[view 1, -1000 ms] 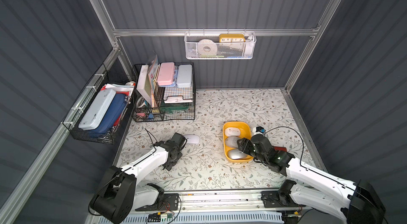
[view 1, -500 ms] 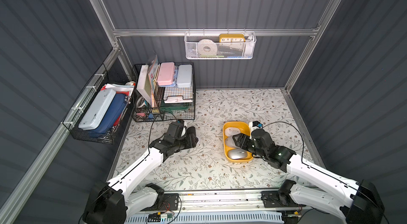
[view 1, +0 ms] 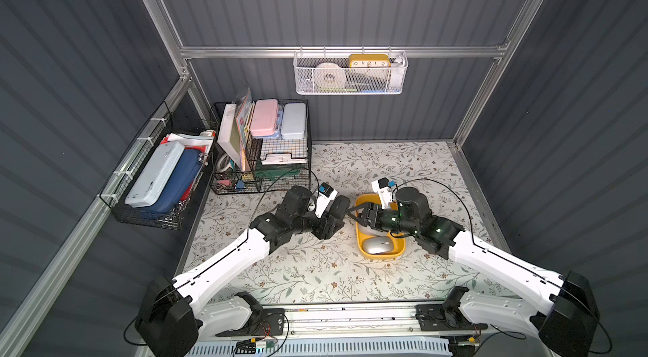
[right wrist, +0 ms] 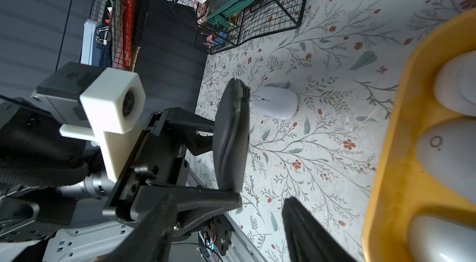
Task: Put the mouse in the storage box
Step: Pick up the mouse from the center of the board, then place the mouse in the storage box, then pick up the mouse from the center of the board.
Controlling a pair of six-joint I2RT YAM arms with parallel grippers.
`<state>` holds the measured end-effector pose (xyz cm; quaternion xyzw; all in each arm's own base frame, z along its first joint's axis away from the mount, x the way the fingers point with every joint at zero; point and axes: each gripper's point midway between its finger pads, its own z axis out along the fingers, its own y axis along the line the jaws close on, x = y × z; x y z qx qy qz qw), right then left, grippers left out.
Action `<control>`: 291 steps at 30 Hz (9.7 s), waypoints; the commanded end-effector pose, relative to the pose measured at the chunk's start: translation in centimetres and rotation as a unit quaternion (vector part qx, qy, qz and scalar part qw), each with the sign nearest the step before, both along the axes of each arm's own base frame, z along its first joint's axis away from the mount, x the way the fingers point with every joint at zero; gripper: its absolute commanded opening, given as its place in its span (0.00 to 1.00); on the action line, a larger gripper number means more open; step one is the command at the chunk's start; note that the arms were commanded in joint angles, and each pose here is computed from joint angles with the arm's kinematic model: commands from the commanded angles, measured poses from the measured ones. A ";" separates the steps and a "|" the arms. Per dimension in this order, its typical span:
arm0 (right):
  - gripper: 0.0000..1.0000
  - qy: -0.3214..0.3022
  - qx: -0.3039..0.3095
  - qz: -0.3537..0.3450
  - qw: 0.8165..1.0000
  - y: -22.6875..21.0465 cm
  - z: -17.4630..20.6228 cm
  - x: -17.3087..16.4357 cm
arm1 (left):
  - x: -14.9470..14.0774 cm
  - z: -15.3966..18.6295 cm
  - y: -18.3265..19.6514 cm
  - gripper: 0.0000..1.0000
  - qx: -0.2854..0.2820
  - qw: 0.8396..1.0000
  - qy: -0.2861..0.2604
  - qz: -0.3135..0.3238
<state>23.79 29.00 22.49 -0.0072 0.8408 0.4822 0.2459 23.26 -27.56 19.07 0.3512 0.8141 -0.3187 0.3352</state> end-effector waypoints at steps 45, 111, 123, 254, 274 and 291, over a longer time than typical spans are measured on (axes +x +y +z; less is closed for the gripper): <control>0.25 0.004 -0.001 0.021 1.000 3.4 -0.4 1.6 | -2.6 0.6 0.6 0.99 -0.012 0.998 -0.039 -0.048; 0.53 0.083 0.006 -0.391 0.917 -10.2 -13.8 12.3 | -3.0 -8.6 17.9 1.00 0.181 0.853 0.138 0.469; 0.72 0.081 -0.048 -0.403 0.910 -12.4 -11.6 10.5 | -2.9 -9.0 17.2 0.99 0.172 0.846 0.161 0.478; 0.71 -0.011 0.016 -0.058 0.998 -4.1 1.6 3.7 | 2.9 -0.8 -1.3 0.44 -0.015 0.999 0.027 -0.011; 0.67 0.023 0.029 0.053 0.998 3.3 1.2 1.3 | 0.3 1.9 -2.1 0.40 -0.063 0.990 -0.059 -0.107; 0.36 0.039 0.019 0.061 0.997 4.6 0.3 1.7 | -0.7 2.0 -2.0 0.43 -0.074 0.988 -0.054 -0.121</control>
